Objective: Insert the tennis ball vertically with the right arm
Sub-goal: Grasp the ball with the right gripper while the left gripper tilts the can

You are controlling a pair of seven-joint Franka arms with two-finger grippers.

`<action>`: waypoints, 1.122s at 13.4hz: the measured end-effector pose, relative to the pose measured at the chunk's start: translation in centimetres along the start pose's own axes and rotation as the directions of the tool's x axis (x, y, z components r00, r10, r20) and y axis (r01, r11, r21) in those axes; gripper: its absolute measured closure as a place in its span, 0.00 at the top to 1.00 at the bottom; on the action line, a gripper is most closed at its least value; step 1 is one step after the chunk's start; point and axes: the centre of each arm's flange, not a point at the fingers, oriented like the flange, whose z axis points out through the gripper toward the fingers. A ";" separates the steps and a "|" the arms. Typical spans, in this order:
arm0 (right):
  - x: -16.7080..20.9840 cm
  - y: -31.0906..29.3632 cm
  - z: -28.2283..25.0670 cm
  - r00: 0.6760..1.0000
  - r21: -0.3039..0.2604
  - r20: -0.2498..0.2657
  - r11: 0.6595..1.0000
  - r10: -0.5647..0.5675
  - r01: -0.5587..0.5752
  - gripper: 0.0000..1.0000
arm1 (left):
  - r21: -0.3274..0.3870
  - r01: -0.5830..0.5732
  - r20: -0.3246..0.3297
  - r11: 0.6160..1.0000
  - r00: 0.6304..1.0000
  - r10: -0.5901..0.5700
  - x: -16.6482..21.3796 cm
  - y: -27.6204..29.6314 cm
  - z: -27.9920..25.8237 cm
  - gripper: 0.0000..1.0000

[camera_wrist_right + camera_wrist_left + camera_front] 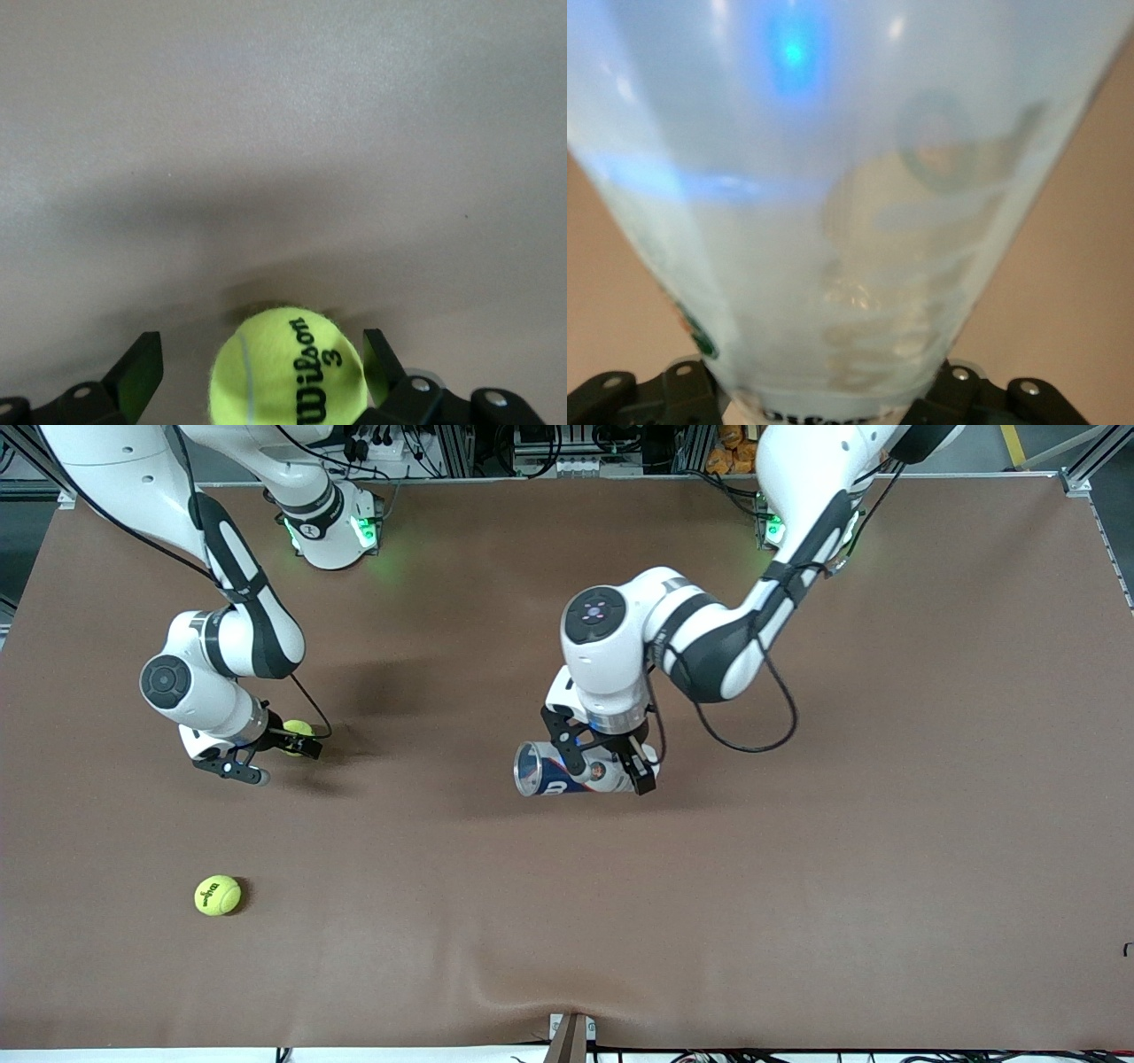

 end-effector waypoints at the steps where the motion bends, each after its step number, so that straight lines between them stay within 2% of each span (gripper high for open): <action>1: -0.2 0.1 0.1 1.000 -0.001 0.003 1.000 0.001 -0.001 1.00 | 0.003 0.021 -0.056 1.000 0.998 -0.021 0.1 -1.1 -0.5 0.79; 3: -0.7 0.5 0.3 1.000 -0.002 0.009 1.000 0.005 -0.005 1.00 | 0.010 0.052 -0.165 0.999 0.985 -0.049 0.6 -2.3 -1.1 0.77; 5: -1.4 1.1 0.7 1.000 0.001 -0.008 1.000 0.012 -0.012 1.00 | 0.013 0.094 -0.275 0.995 0.957 -0.087 1.4 -2.7 -1.9 0.76; 8: -2.6 1.6 1.5 1.000 0.005 -0.026 1.000 0.016 -0.016 1.00 | -0.014 0.178 -0.443 0.984 0.881 -0.166 2.5 -2.7 -2.3 0.77; 10: -2.9 1.7 1.1 1.000 0.006 -0.026 1.000 0.017 -0.017 1.00 | -0.061 0.234 -0.515 0.970 0.825 -0.232 3.3 -2.1 -1.6 0.77; 15: -3.9 2.0 -2.1 0.997 -0.010 0.072 1.000 0.019 -0.019 1.00 | -0.150 0.268 -0.645 0.952 0.703 -0.300 4.6 0.3 0.6 0.77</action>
